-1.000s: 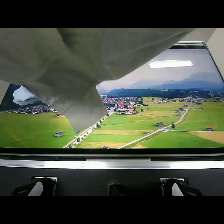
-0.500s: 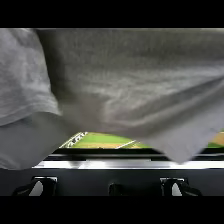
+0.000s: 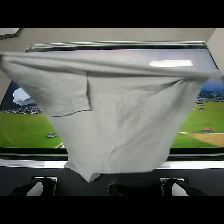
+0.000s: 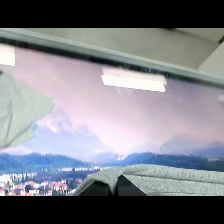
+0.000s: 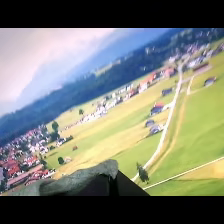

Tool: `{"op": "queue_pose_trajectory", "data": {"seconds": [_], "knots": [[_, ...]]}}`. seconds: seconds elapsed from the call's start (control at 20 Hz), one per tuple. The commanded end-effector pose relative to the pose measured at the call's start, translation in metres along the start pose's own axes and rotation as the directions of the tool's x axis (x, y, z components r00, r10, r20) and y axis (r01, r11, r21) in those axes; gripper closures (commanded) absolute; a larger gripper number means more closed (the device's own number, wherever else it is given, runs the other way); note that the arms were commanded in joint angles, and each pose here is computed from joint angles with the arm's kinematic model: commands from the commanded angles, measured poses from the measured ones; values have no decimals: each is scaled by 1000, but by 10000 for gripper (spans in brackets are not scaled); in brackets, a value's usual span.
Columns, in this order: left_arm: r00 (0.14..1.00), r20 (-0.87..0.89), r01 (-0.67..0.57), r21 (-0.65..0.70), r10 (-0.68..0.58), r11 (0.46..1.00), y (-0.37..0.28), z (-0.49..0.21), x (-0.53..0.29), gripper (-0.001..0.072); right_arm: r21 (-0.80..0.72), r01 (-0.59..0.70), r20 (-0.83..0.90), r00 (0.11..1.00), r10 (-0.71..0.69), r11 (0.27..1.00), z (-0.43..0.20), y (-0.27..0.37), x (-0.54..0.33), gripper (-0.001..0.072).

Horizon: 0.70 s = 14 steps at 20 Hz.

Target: Fold the shirts.

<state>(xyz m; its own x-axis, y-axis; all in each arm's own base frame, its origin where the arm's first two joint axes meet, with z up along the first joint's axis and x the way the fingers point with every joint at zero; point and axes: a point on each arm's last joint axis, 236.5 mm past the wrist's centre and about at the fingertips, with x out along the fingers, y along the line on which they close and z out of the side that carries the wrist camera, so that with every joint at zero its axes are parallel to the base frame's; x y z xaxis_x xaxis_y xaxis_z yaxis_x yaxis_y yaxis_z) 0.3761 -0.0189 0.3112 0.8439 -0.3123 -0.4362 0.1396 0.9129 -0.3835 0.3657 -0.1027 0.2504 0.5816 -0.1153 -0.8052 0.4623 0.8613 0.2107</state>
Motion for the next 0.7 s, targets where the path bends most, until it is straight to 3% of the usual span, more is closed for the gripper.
{"op": "queue_pose_trajectory", "data": {"seconds": [0.0,0.25,0.5,0.55,0.6,0.65], "knots": [[983,-182,-59,-120,37,991,70,-93,119,676,160,-65,-243,964,103,985,-24,22,150,670],[979,-189,-114,-189,77,975,111,-129,210,676,462,-337,-171,874,455,820,-6,99,244,668],[965,-259,-91,-190,40,978,96,-160,235,675,395,-304,-245,875,418,867,-33,106,276,668],[962,-272,-80,-188,27,979,92,-159,232,632,391,-313,-246,871,426,866,-32,108,271,639],[954,-299,-69,-188,10,980,90,-157,225,477,373,-322,-249,869,428,870,-27,103,260,449],[936,-351,-58,-188,-12,980,91,-157,211,245,321,-341,-254,868,427,884,-20,93,246,239]]}}
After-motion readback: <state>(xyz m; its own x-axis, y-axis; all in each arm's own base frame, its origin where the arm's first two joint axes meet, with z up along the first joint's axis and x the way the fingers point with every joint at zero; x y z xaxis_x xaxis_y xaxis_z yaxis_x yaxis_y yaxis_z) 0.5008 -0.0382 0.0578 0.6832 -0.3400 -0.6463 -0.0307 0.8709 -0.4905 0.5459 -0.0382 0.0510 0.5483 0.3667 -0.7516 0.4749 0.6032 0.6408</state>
